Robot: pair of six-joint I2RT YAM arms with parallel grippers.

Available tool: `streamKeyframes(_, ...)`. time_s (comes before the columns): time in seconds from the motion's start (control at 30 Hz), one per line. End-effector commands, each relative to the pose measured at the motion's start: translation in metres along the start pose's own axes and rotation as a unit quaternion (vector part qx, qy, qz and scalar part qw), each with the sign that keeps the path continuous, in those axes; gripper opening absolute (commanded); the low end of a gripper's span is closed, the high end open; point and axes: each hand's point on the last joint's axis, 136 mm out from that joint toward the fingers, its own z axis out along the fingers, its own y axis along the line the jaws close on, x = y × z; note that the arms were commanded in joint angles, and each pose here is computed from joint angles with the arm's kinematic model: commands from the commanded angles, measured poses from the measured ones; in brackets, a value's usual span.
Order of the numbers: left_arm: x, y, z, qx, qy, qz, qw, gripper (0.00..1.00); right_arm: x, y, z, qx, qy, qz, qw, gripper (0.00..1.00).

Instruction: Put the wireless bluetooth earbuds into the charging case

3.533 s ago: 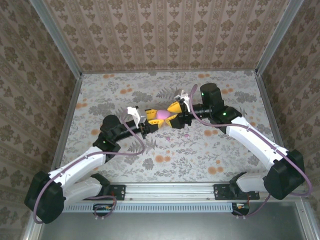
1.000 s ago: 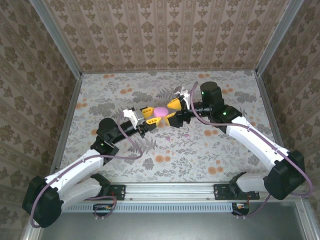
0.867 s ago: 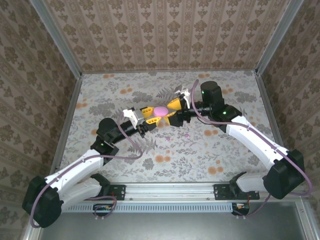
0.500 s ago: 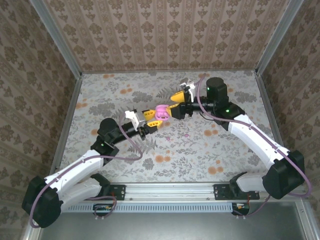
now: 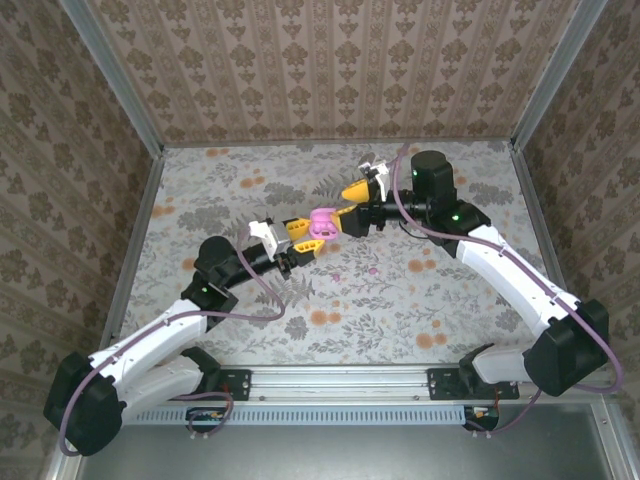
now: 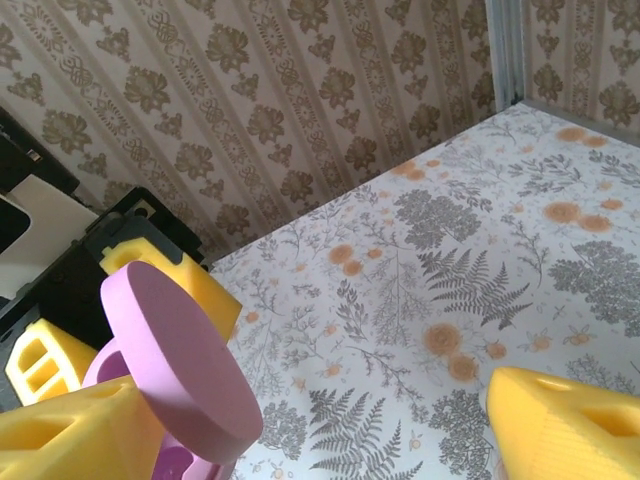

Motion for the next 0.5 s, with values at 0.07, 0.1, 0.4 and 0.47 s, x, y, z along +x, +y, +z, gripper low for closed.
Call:
streamKeyframes(0.07, -0.009, -0.001, -0.002, -0.004, -0.015, 0.012, 1.0, 0.27, -0.002, 0.014, -0.009, -0.014, -0.005, -0.029, 0.999, 0.86)
streamKeyframes(0.1, -0.01, -0.001, -0.002, -0.005, -0.016, 0.012, 1.0, 0.27, -0.001, 0.013, -0.009, -0.01, -0.002, -0.027, 1.0, 0.86)
streamKeyframes(0.4, -0.011, 0.001, -0.002, -0.009, -0.017, 0.009, 1.0, 0.27, 0.017, 0.012, -0.007, -0.018, 0.021, -0.029, 0.999, 0.87)
streamKeyframes(0.47, -0.012, 0.0, -0.002, -0.007, -0.019, 0.009, 1.0, 0.27, 0.02, 0.005, -0.005, 0.002, 0.023, -0.023, 0.999, 0.86)
